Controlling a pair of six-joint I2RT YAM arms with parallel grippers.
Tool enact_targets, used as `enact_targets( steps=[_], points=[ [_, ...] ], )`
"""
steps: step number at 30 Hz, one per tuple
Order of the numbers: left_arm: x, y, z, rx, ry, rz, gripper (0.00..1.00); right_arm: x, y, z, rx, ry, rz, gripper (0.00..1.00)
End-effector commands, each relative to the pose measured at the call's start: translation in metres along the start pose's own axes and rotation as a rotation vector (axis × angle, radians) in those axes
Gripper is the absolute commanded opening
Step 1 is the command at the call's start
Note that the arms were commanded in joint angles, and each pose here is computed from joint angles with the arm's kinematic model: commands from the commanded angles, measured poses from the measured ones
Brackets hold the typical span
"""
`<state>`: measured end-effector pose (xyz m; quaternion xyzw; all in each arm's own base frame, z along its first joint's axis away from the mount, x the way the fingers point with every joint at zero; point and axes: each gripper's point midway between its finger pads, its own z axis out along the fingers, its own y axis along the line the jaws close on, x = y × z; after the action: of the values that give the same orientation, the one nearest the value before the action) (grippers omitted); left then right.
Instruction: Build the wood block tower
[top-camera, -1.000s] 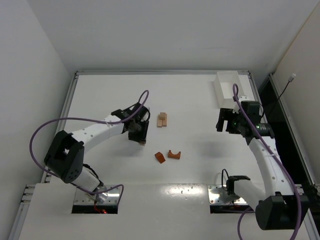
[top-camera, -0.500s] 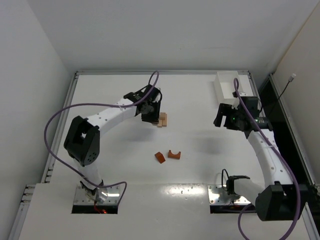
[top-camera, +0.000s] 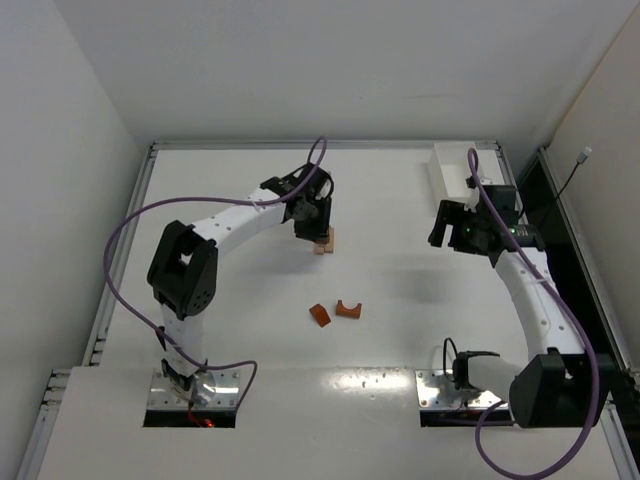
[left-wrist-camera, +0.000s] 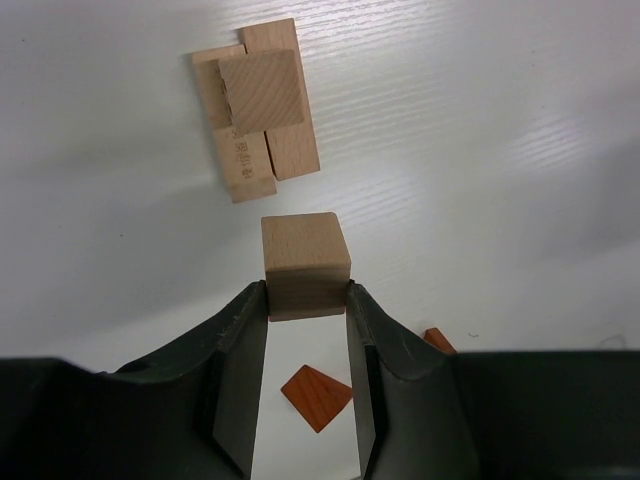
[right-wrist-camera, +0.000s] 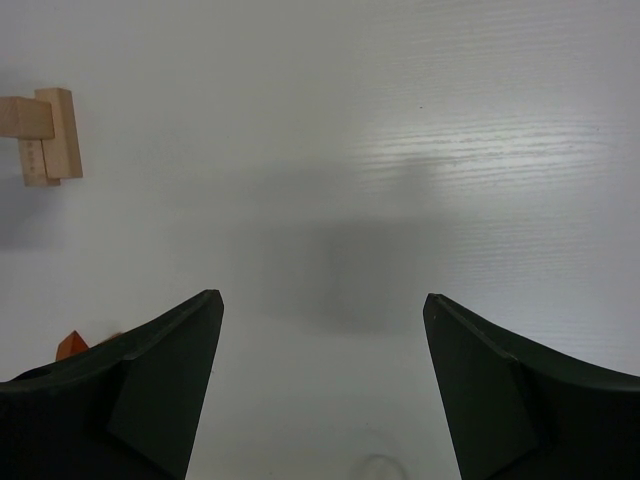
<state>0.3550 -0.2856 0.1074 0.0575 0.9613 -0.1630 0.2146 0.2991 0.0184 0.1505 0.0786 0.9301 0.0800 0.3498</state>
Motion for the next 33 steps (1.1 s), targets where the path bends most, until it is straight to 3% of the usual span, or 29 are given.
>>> enact_targets(
  steps=[1, 15, 33],
  points=[
    [-0.005, -0.013, -0.002, 0.033, -0.003, -0.016, 0.0, -0.026, 0.004, -0.005, -0.01, -0.072, 0.005, 0.79],
    [0.011, -0.005, 0.021, 0.007, 0.06, -0.02, 0.0, -0.027, 0.006, -0.003, -0.019, -0.07, 0.005, 0.79],
    [-0.006, -0.009, 0.037, 0.001, 0.035, -0.01, 0.0, -0.028, 0.001, 0.002, -0.014, -0.063, 0.019, 0.79]
  ],
)
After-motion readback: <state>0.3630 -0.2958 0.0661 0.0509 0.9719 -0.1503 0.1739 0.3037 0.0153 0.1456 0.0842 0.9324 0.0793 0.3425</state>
